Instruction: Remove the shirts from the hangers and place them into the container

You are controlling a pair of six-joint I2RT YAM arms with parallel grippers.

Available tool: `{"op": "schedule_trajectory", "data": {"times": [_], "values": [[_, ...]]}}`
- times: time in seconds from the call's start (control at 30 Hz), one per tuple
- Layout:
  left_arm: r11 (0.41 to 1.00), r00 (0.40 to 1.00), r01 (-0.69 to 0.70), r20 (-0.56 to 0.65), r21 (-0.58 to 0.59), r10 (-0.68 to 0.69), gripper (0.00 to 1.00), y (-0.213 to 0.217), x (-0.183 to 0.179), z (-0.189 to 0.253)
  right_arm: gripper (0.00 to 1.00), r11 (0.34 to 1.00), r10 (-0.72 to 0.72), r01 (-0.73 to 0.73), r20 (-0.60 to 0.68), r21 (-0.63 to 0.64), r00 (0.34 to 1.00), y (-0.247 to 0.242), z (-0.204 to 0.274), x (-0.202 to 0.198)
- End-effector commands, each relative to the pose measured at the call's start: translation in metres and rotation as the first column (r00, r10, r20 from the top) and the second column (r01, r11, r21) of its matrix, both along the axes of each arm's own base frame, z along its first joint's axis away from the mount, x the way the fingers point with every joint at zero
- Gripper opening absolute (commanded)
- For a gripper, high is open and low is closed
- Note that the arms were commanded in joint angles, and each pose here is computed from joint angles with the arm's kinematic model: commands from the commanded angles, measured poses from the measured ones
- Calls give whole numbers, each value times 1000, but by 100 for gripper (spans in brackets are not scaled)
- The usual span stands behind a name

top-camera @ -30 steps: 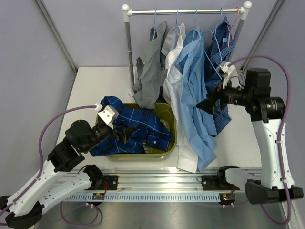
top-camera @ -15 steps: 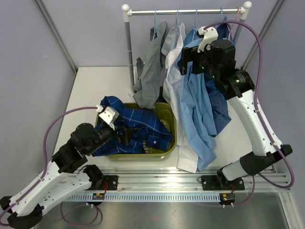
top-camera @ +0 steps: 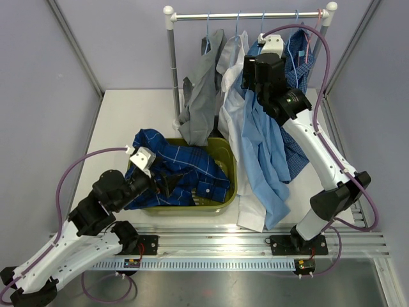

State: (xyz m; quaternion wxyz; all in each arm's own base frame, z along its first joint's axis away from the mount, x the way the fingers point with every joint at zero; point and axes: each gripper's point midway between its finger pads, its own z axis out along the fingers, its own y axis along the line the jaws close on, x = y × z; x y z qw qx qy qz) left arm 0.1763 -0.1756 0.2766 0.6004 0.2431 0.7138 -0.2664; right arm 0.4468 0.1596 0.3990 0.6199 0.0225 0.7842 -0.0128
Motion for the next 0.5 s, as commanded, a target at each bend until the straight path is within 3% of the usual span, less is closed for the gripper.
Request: {"op": "schedule_trajectory", "data": {"times": [0.0,0.13,0.33,0.47], "values": [[999,999,-24,37,-43,25,99,1,5,12,64,997,-50,45,69,62,996,-3,19,3],[999,999,-23,38,-39,25,99,0,6,12,49,997,-41,38,50,62,998,0,13,4],[999,999,-26,47,-42,28,99,3,4,14,43,996,-17,15,21,87,1000,5,8,6],[999,998,-28,53,-44,30,99,5,4,17,28,993,-2,4,-17,118,1000,3,0,9]]}}
